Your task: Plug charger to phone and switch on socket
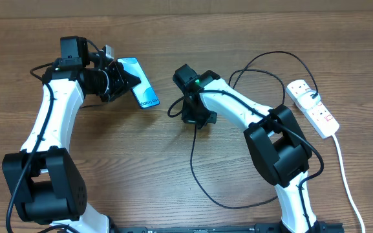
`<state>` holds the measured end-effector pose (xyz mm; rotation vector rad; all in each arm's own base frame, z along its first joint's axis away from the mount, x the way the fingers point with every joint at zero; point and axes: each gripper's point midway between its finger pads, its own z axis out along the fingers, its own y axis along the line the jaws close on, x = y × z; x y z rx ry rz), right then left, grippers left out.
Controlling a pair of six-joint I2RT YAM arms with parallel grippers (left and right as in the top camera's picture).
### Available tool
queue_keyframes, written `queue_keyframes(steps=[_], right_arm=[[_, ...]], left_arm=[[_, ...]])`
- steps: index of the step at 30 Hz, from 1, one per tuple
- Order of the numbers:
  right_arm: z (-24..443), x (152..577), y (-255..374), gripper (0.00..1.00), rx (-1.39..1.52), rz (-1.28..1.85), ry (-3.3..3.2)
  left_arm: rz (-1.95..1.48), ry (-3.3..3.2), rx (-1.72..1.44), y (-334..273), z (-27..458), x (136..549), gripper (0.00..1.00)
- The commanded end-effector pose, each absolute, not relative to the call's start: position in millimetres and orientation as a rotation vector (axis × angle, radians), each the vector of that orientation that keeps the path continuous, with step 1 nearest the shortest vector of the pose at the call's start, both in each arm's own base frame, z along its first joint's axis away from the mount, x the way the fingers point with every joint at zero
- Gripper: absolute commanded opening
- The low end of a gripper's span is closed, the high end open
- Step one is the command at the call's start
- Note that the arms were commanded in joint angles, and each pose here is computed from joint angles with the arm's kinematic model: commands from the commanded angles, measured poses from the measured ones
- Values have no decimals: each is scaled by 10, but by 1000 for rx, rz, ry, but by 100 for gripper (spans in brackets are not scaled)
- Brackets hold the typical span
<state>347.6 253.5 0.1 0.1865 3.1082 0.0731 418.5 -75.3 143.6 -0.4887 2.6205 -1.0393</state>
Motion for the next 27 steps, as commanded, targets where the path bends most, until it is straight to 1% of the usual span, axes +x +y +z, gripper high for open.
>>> queue_keyframes(steps=[1, 8, 12, 15, 17, 20, 25, 27], right_arm=[[-201, 3402, 2437, 4, 160, 3, 3136], [-174, 3396, 2459, 4, 107, 25, 3142], [3, 3375, 2634, 4, 3, 214, 3155], [292, 3423, 2734, 4, -10, 340, 3118], [526, 3448, 2801, 4, -79, 422, 3073], [997, 3427, 2876, 4, -240, 540, 2970], [1639, 3296, 2838, 4, -352, 597, 2832], [1832, 3224, 2833, 4, -384, 615, 2789]], left_arm=[[-1057, 2597, -448, -762, 1514, 4206, 4], [-1094, 2580, -417, -802, 1555, 4214, 4], [-1382, 2366, -29, -1124, 1989, 4215, 4], [-1531, 2187, 146, -1252, 2324, 4229, 4], [-1556, 2141, 157, -1262, 2432, 4285, 4], [-1585, 2109, 112, -1258, 2554, 4378, 4], [-1653, 2005, 232, -1333, 2805, 4360, 4], [-1663, 1996, 254, -1371, 2830, 4344, 4]])
